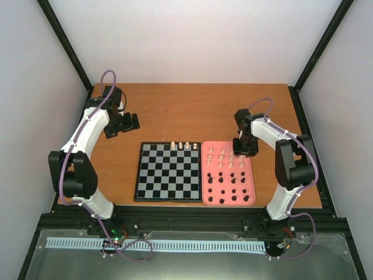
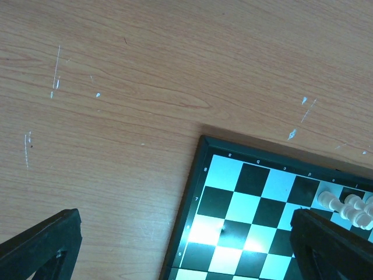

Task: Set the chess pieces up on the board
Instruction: Pick up the chess piece from the storage box.

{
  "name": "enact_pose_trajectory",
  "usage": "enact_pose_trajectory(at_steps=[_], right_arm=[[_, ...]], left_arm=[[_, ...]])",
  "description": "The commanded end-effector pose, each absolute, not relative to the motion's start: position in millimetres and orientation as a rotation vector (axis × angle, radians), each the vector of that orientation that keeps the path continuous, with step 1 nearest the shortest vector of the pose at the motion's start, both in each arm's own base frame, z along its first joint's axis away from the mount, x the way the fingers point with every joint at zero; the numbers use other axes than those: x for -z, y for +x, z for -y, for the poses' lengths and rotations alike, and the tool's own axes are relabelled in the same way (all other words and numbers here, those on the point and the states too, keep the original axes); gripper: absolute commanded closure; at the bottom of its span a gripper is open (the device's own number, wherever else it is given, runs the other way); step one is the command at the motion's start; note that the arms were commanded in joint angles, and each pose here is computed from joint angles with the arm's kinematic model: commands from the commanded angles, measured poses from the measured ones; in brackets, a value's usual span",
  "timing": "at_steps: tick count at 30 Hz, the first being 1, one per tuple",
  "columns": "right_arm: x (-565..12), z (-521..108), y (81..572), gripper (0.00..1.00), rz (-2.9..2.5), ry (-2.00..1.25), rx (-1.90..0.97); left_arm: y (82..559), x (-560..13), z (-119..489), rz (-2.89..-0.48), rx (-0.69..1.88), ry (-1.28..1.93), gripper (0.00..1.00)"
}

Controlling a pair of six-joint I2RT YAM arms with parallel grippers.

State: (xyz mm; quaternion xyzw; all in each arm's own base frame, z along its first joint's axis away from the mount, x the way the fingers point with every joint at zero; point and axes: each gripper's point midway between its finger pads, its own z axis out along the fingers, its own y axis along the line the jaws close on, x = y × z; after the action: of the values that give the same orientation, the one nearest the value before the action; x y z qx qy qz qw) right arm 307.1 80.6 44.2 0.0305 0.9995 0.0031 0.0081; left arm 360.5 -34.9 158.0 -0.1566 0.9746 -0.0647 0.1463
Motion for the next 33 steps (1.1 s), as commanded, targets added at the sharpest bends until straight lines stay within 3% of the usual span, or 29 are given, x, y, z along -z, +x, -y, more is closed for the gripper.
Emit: enact_pose_trajectory(at_steps=[1,19,28,33], right_arm=[[-36.2,-78.2,311.7,0.58,-3.127,0.103,-0.006],[-44.2,-73.6,310.0,0.87,-3.125,0.106,0.032],[-137.3,-85.9,322.4,0.88,-3.012,0.088,-0.057],[-176.3,-131.5,348.5,0.88,-2.909,-0.079,-0.149]], left_arm=[[366.0,-161.9,35.1,-2.791,0.182,-0.449,0.0],[366.7,-163.3,34.5,-2.788,0.176,-0.447,0.0],[367.8,-165.6,37.4,-2.786,0.2,-0.444,0.0],[368.6,-165.7,37.1,-2.783,0.202,-0.46,0.0]])
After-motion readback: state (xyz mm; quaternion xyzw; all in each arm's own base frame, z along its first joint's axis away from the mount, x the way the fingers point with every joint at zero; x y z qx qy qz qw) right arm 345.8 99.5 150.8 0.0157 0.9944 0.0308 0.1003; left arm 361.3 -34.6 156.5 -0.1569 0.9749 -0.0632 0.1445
